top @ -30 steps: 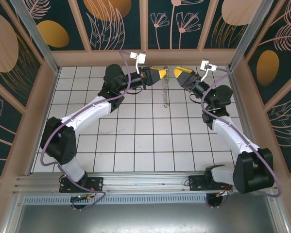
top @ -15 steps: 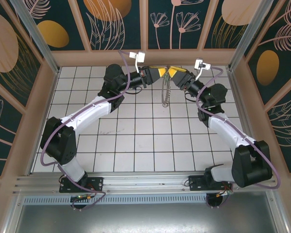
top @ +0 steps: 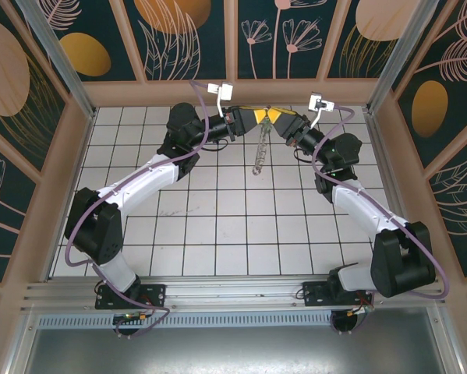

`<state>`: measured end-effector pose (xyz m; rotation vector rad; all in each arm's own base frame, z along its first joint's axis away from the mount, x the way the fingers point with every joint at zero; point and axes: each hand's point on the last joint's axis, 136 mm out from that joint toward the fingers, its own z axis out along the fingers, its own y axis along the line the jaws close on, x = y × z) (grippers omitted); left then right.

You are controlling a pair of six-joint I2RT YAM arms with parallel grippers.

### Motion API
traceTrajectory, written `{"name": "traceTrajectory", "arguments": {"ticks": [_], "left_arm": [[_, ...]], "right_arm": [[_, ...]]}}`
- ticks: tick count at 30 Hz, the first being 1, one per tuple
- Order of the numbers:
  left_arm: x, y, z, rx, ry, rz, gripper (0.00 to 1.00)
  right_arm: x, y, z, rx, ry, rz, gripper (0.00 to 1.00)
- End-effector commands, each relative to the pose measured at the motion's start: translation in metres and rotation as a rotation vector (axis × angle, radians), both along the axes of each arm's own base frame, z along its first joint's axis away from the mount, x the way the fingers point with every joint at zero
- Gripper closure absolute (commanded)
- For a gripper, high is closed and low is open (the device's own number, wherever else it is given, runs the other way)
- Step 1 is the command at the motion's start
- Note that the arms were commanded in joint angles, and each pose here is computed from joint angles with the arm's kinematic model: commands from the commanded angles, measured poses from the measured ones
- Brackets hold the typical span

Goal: Put the keys on the keyring

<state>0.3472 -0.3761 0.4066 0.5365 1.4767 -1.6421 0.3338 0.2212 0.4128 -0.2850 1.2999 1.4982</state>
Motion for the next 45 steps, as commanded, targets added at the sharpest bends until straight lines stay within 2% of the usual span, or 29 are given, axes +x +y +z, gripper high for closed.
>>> {"name": "traceTrajectory", "arguments": {"ticks": [1,3,5,13,15,17,18,20,22,27,31,35,43,45], "left_arm": [[0.000,0.004,0.012,-0.029,-0.025,0.006,1.00],[0.000,0.004,0.011,-0.028,-0.024,0.003,1.00],[0.000,0.005,0.012,-0.028,-0.025,0.001,1.00],[0.001,0.005,0.011,-0.024,-0.028,0.008,1.00],[0.004,0.009,0.012,-0.013,-0.031,0.040,0.85],[0.012,0.019,0.011,0.003,-0.038,0.089,0.66],[0.016,0.025,0.012,0.006,-0.040,0.113,0.60],[0.023,0.038,0.014,0.013,-0.054,0.151,0.53],[0.027,0.045,0.013,0.030,-0.065,0.166,0.51],[0.029,0.042,0.006,0.121,-0.108,0.126,0.48],[0.017,0.030,-0.001,0.168,-0.137,-0.008,0.50],[0.006,0.027,-0.004,0.173,-0.159,-0.084,0.54],[0.003,0.025,-0.010,0.179,-0.151,-0.117,0.55],[0.009,0.020,-0.023,0.184,-0.124,-0.132,0.55]], "right_arm": [[-0.009,0.005,0.018,0.014,-0.070,0.032,0.86],[-0.008,0.006,0.017,0.013,-0.066,0.034,0.89],[-0.007,0.006,0.017,0.011,-0.068,0.036,0.99],[-0.001,0.004,0.017,-0.014,-0.080,0.017,1.00],[0.000,-0.001,0.019,-0.023,-0.088,0.005,1.00],[0.000,-0.007,0.020,-0.035,-0.101,-0.003,1.00],[0.000,-0.010,0.021,-0.041,-0.103,-0.005,1.00],[0.002,-0.014,0.019,-0.067,-0.106,-0.002,1.00],[0.003,-0.016,0.017,-0.093,-0.115,0.015,1.00],[-0.004,-0.005,0.009,-0.203,-0.176,0.127,1.00],[-0.005,0.005,0.000,-0.273,-0.199,0.206,1.00],[0.003,0.006,-0.007,-0.286,-0.180,0.198,1.00],[0.005,0.011,-0.012,-0.283,-0.168,0.209,1.00],[0.005,0.012,-0.013,-0.282,-0.167,0.212,1.00]]}}
